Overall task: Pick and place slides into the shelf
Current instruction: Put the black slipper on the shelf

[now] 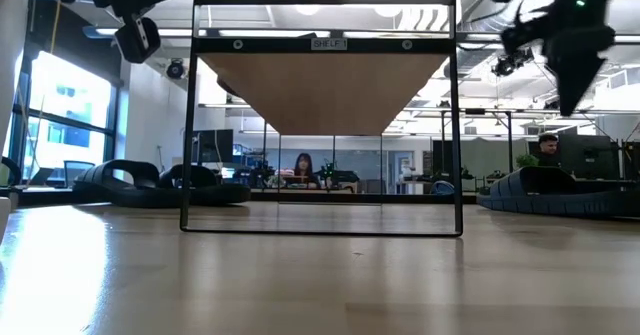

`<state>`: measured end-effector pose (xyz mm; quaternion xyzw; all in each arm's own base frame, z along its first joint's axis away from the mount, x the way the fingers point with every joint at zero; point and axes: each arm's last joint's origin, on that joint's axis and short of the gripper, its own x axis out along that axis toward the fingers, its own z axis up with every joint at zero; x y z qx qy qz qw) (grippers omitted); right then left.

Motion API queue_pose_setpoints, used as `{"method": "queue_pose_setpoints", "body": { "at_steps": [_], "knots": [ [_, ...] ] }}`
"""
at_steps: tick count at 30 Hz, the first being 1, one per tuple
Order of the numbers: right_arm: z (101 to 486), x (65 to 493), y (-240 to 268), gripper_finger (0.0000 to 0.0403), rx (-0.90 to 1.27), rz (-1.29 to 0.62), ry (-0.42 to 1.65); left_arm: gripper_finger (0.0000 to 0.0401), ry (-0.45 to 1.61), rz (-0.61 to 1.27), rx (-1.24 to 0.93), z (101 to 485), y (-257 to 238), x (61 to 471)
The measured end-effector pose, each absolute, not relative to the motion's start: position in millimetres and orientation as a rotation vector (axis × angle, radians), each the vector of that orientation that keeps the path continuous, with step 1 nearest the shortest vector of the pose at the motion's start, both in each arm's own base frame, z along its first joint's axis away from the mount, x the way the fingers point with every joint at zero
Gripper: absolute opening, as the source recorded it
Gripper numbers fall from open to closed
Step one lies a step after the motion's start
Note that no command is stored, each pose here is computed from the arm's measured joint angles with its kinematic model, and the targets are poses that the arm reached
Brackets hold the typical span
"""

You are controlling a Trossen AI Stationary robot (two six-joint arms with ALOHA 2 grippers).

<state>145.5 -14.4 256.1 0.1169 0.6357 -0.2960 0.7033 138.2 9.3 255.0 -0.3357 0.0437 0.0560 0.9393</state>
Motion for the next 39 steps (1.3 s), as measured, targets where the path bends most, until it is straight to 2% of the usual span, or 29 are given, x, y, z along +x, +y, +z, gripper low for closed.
{"method": "queue_pose_setpoints", "body": {
  "at_steps": [3, 9, 17, 20, 39],
  "knots": [
    [239.8, 137.5, -6.4, 0.0114, 0.277, -0.690, 1.371, 0.0003, 0.105, 0.120, -0.681, 253.4, 9.3, 138.0],
    [208.8, 132.7, -3.6, 0.0114, 0.138, -0.756, 1.364, 0.0003, 0.124, 0.129, -0.655, 251.5, 9.4, 137.7],
    [211.4, 142.2, -14.5, 0.0114, 0.187, -0.874, 1.374, 0.0003, 0.124, 0.132, -0.656, 251.4, 9.5, 137.7],
    [213.8, 149.3, -19.8, 0.0114, 0.144, -0.888, 1.374, 0.0003, 0.124, 0.132, -0.656, 251.4, 9.5, 137.7],
    [169.0, 177.8, -65.2, 0.0114, 0.141, -0.930, 1.633, 0.0003, 0.126, 0.133, -0.657, 251.2, 9.5, 137.7]
  ]
}}
